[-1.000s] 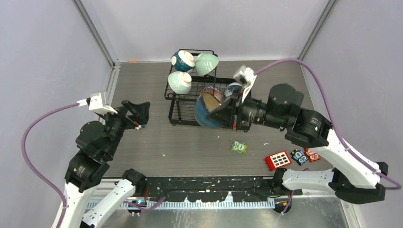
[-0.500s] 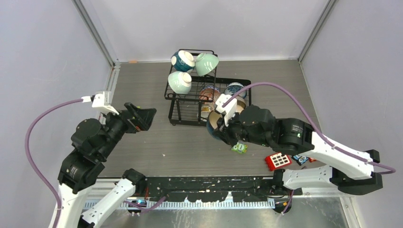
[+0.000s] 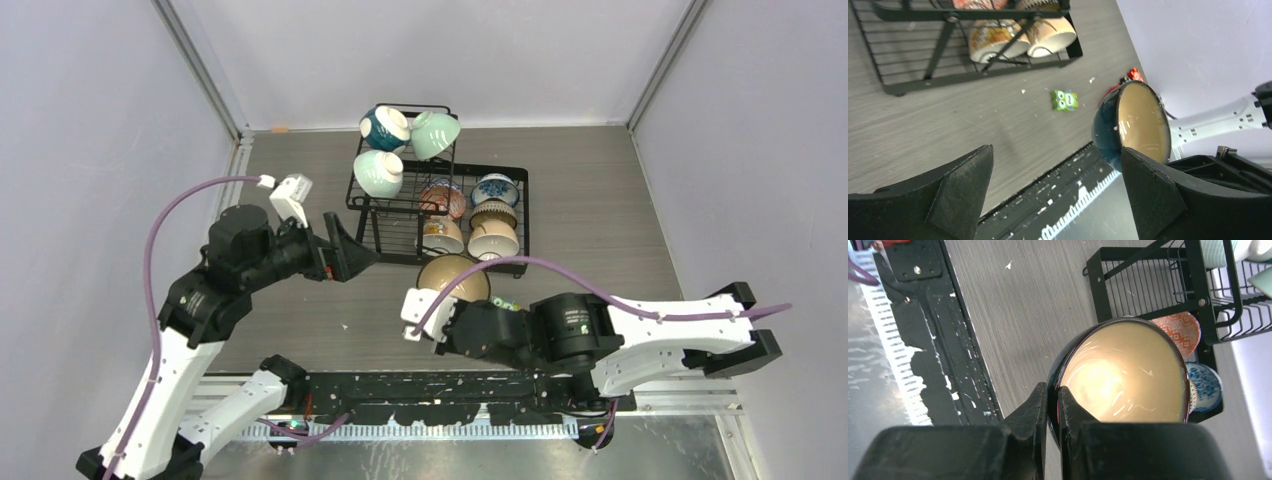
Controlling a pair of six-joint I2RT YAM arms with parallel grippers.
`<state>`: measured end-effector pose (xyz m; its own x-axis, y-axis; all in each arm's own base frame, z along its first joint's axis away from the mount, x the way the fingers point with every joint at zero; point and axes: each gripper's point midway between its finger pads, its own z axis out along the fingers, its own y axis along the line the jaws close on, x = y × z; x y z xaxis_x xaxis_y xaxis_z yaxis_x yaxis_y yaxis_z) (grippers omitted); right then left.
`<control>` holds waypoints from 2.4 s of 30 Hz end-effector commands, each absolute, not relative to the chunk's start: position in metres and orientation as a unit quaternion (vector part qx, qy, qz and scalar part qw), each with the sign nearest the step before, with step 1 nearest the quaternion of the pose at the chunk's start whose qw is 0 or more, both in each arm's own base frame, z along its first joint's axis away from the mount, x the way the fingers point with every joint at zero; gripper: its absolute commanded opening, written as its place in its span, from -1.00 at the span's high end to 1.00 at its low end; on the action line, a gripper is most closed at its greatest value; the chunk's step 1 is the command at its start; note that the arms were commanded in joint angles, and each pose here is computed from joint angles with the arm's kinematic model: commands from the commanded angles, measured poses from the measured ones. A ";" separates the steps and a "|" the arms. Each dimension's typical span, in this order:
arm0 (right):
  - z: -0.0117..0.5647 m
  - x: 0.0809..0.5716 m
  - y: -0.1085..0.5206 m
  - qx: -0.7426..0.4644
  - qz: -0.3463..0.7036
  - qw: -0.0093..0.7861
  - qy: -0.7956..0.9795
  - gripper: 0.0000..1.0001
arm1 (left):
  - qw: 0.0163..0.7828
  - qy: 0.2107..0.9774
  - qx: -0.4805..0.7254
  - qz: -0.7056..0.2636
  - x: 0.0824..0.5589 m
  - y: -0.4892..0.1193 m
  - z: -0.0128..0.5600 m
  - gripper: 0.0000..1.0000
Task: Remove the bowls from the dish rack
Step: Place the bowl at the center of the board.
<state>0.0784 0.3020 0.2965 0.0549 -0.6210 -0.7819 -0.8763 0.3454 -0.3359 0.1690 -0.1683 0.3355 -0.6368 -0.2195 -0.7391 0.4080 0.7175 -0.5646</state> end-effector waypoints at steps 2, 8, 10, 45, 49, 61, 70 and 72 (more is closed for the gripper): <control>0.319 0.081 0.303 -0.571 0.065 0.525 0.627 0.99 | 0.394 0.805 0.105 -0.432 0.146 -0.186 0.352 -0.99; 0.307 0.066 0.315 -0.612 0.034 0.513 0.601 0.99 | 0.362 0.839 0.126 -0.387 0.147 -0.183 0.327 -0.99; 0.306 0.064 0.319 -0.619 0.031 0.511 0.596 0.99 | 0.348 0.847 0.142 -0.376 0.144 -0.186 0.319 -0.99; 0.282 0.046 0.342 -0.631 0.071 0.483 0.602 0.99 | 0.264 0.889 0.270 -0.261 0.131 -0.243 0.254 -0.22; 0.282 0.047 0.342 -0.629 0.070 0.487 0.602 0.99 | 0.254 0.890 0.280 -0.254 0.127 -0.248 0.248 -0.04; 0.281 0.045 0.345 -0.629 0.075 0.486 0.602 0.98 | 0.248 0.891 0.285 -0.254 0.123 -0.255 0.244 0.74; 0.290 0.027 0.355 -0.587 0.151 0.466 0.644 -0.74 | 0.311 0.896 0.219 -0.229 0.142 -0.237 0.254 1.00; 0.301 0.026 0.360 -0.549 0.182 0.474 0.664 -0.99 | 0.332 0.898 0.196 -0.213 0.149 -0.227 0.256 1.00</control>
<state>0.0336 0.3452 0.2628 0.1870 -0.6993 -0.6899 -0.8773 0.1971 -0.4376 0.1324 -0.2391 0.2287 -0.7427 0.3433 -0.5749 0.5609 0.7879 -0.2541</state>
